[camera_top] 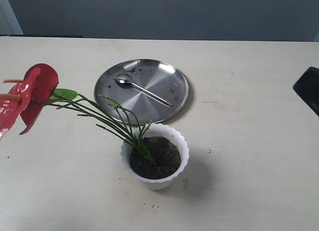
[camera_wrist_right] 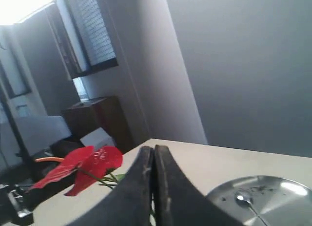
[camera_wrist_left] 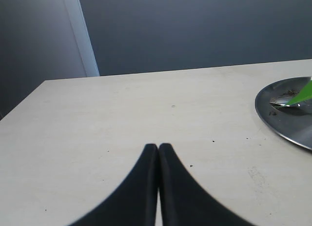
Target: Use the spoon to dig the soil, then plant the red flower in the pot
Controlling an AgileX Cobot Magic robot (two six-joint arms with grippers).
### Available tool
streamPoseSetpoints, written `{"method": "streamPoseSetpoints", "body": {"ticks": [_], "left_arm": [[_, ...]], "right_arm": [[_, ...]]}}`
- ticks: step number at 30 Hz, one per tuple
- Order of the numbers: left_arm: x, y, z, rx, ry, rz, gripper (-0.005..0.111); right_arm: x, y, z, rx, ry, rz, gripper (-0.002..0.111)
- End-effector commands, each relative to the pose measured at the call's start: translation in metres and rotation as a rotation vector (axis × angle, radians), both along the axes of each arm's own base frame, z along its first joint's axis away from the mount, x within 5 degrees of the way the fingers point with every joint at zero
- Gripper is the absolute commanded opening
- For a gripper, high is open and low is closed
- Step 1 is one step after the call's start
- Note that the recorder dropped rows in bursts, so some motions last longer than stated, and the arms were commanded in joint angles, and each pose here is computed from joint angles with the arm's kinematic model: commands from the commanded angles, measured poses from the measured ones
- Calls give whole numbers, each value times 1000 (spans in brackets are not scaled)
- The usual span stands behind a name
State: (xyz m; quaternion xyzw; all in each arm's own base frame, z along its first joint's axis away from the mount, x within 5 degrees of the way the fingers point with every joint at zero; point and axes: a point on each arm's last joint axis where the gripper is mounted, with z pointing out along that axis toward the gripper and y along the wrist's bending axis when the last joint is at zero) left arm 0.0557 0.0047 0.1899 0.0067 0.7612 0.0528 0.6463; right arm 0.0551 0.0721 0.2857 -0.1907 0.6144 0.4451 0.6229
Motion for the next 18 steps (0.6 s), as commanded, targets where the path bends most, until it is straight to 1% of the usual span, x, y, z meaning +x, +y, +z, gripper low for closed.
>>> {"method": "streamPoseSetpoints", "body": {"ticks": [1, 3, 5, 9, 12, 14, 18], "left_arm": [[0, -1, 2, -9, -16, -8, 0], [0, -1, 2, -9, -16, -8, 0], [0, -1, 2, -9, -16, -8, 0], [0, -1, 2, -9, -16, -8, 0], [0, -1, 2, -9, -16, -8, 0], [0, -1, 2, -9, -16, -8, 0], [0, -1, 2, -9, -16, -8, 0]], "right_arm": [[6, -6, -8, -61, 42, -92, 0], [7, -12, -11, -78, 61, -162, 0], [5, -21, -13, -58, 43, -228, 0], [-6, -40, -20, -50, -86, -395, 0], [-13, -51, -31, -36, -133, -529, 0], [-9, -52, -42, -29, -81, -573, 0], [-4, -54, -62, 101, 100, -581, 0]]}}
